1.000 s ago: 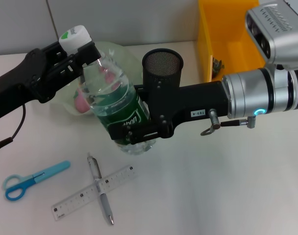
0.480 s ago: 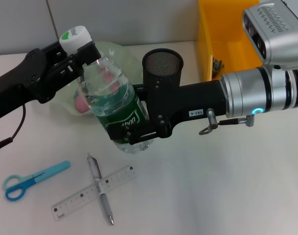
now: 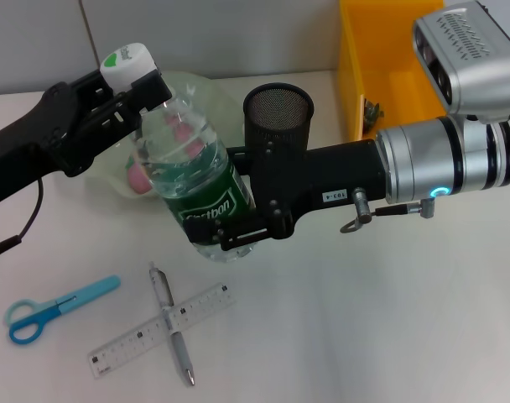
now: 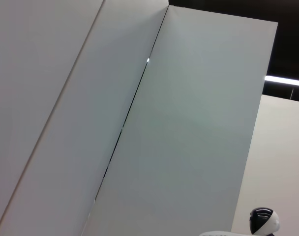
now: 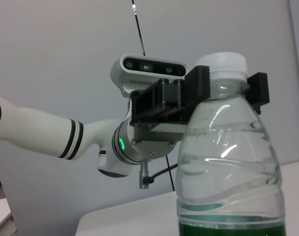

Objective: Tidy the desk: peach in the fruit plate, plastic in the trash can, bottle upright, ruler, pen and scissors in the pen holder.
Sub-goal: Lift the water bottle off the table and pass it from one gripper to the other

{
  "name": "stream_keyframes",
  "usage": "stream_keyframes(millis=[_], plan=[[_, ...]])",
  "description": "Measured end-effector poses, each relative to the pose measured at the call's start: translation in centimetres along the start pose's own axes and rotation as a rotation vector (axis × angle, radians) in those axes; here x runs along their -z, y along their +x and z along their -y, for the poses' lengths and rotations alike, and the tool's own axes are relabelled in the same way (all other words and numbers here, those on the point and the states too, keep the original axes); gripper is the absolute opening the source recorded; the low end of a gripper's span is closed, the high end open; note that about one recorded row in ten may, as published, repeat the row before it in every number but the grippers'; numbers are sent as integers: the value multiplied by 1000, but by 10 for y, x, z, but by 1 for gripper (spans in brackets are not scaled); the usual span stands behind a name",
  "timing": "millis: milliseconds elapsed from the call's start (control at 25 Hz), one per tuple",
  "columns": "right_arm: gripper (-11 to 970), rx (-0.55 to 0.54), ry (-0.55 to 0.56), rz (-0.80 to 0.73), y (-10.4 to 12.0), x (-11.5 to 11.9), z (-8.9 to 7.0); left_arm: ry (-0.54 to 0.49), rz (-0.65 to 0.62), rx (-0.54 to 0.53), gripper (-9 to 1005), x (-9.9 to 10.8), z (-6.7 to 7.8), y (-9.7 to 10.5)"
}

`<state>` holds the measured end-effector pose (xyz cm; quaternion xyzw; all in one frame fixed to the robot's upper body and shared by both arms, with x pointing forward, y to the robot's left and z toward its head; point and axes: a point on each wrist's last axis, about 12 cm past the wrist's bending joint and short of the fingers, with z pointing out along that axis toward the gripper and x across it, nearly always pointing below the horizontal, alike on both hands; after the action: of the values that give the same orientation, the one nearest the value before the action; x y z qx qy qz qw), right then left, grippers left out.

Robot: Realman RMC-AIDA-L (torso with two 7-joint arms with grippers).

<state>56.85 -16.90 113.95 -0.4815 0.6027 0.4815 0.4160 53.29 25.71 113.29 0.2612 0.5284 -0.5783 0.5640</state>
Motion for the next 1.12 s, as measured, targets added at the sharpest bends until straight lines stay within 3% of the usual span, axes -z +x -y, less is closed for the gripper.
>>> stream_keyframes(millis=[1120], plan=[[782, 3, 21, -38, 4, -4, 3, 12, 21, -16, 436, -2, -1, -6]])
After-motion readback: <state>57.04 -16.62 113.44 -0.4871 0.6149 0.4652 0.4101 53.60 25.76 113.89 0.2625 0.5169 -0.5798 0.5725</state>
